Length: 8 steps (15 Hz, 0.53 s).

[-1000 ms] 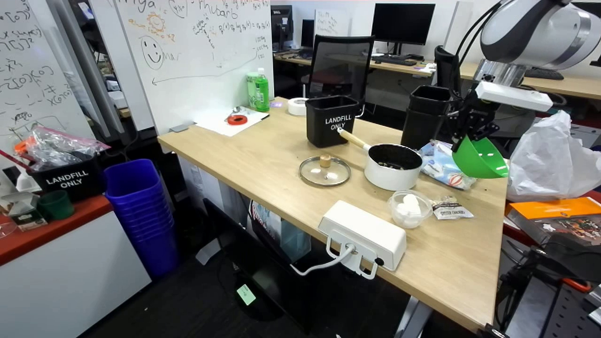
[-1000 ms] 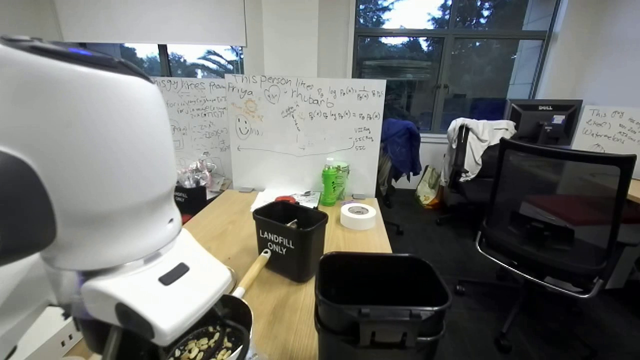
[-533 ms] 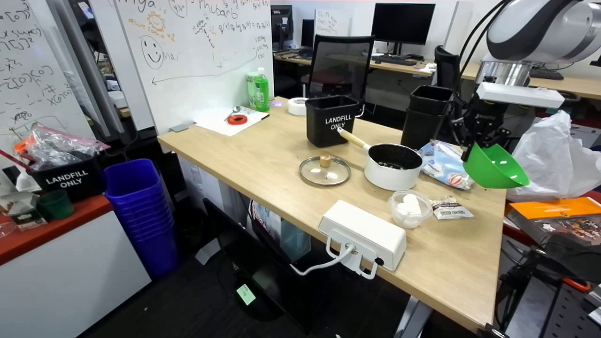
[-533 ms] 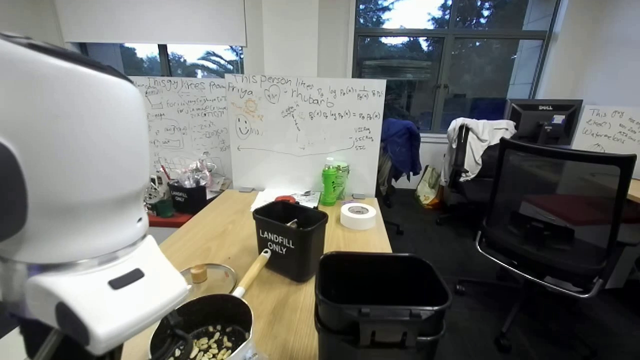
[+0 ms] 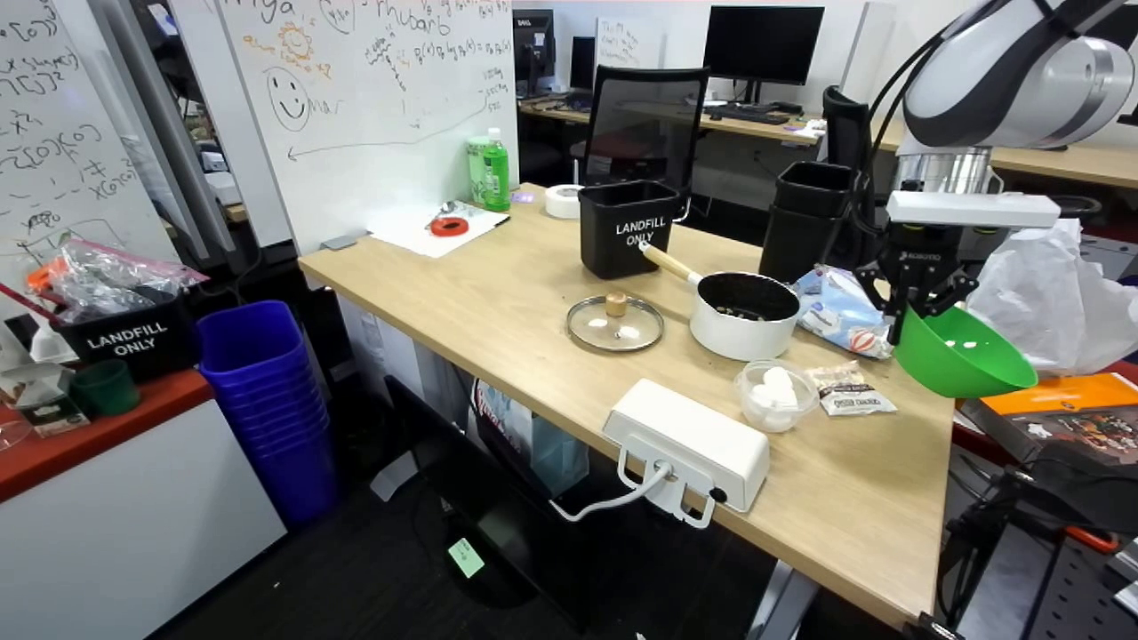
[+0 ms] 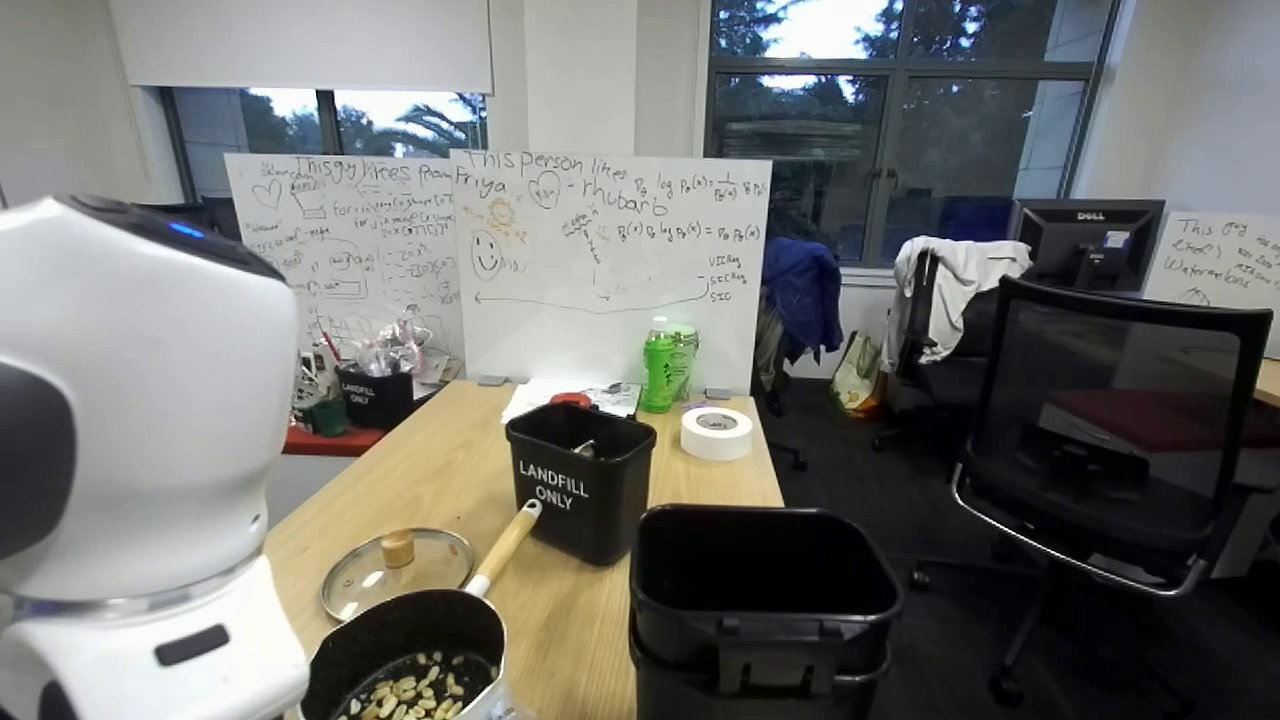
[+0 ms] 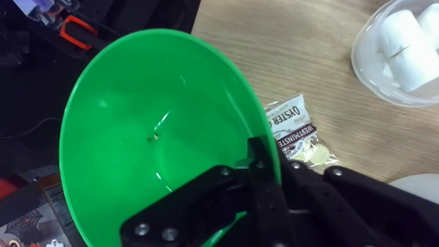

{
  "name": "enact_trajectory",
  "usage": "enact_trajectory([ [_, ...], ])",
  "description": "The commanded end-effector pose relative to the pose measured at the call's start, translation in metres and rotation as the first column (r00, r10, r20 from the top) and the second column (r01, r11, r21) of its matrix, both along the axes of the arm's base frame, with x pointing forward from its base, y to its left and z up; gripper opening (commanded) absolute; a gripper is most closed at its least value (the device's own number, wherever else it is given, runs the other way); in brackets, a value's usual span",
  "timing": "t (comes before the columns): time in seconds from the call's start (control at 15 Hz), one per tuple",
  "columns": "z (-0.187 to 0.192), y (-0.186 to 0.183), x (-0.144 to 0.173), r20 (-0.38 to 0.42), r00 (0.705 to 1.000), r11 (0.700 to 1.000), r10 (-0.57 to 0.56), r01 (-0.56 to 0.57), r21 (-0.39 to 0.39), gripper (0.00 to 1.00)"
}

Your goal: Pour the contents of the green bowl into the white pot

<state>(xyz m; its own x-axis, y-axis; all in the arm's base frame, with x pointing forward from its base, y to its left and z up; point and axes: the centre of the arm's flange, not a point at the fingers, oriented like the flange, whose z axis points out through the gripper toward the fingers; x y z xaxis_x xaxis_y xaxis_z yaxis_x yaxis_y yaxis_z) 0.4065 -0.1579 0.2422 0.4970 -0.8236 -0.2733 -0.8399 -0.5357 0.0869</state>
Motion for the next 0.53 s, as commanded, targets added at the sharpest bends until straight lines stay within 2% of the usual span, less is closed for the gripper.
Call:
enact_trajectory([
  [0.0,0.0,0.0,0.0,0.0,1.0,1.0,-0.001,0.001,0.0,0.01],
  [0.33,-0.024,-0.01,-0.002,-0.072,0.996,0.998,-0.046,0.043,-0.044,0.01],
  [0.47,-0.035,-0.013,0.002,-0.06,0.997,0.997,-0.057,0.054,-0.056,0.01],
])
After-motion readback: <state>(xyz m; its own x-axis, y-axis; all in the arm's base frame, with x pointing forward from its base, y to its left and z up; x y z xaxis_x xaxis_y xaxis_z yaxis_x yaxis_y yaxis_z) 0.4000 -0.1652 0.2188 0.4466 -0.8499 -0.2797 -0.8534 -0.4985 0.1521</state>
